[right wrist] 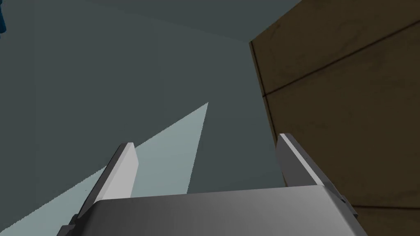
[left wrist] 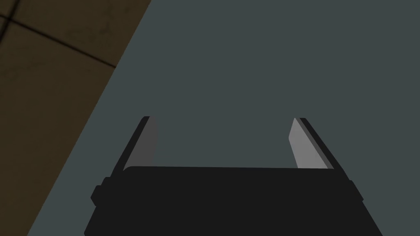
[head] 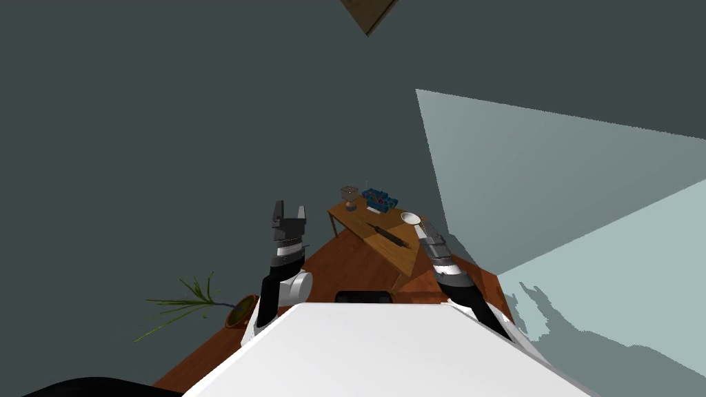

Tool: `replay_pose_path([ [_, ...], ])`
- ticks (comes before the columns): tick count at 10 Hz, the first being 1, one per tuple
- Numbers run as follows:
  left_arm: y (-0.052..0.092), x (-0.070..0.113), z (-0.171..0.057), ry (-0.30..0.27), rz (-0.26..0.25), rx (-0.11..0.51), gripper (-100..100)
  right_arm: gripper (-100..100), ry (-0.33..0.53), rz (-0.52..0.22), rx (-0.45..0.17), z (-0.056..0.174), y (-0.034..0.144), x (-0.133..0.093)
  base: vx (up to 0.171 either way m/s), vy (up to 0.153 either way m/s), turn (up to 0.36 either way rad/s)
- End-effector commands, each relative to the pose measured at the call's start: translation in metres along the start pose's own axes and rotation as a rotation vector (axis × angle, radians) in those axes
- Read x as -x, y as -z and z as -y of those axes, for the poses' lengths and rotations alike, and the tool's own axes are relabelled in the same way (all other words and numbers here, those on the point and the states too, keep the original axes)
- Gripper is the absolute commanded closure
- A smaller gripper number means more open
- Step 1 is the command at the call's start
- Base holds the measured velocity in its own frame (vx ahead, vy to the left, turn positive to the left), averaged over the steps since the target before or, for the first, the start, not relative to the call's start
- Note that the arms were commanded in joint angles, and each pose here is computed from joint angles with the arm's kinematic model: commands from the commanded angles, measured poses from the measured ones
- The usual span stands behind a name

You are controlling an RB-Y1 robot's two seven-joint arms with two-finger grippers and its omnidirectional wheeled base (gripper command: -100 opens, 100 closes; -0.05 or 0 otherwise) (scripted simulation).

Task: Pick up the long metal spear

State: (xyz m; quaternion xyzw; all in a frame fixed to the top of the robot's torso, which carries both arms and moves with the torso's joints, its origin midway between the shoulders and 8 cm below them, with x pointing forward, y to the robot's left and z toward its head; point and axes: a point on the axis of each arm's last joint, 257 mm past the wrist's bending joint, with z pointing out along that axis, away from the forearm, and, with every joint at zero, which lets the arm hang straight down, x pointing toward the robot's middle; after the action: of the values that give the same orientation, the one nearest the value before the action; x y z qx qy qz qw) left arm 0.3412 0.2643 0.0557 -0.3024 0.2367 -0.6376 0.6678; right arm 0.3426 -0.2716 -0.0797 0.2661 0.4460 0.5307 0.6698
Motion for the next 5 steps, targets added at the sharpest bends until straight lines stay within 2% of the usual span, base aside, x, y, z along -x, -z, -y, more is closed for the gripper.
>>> replay_pose_path([
  [1, 0.000, 0.000, 0.000, 0.000, 0.000, 0.000, 0, -100, 0.022, -0.046, -0.037, 0.010, 0.010, -0.009, 0.040, 0.093, 0.144],
  [2, 0.000, 0.000, 0.000, 0.000, 0.000, 0.000, 0, -100, 0.045, -0.093, -0.098, 0.032, 0.025, -0.018, 0.045, 0.076, 0.212],
  [3, 0.000, 0.000, 0.000, 0.000, 0.000, 0.000, 0, -100, 0.049, -0.101, -0.098, 0.032, 0.025, -0.018, 0.033, 0.053, 0.141],
  [4, 0.000, 0.000, 0.000, 0.000, 0.000, 0.000, 0, -100, 0.073, -0.151, -0.162, 0.055, 0.043, -0.026, 0.032, 0.075, 0.311],
  [5, 0.000, 0.000, 0.000, 0.000, 0.000, 0.000, 0, -100, 0.077, -0.159, -0.162, 0.055, 0.043, -0.027, 0.033, 0.057, 0.137],
])
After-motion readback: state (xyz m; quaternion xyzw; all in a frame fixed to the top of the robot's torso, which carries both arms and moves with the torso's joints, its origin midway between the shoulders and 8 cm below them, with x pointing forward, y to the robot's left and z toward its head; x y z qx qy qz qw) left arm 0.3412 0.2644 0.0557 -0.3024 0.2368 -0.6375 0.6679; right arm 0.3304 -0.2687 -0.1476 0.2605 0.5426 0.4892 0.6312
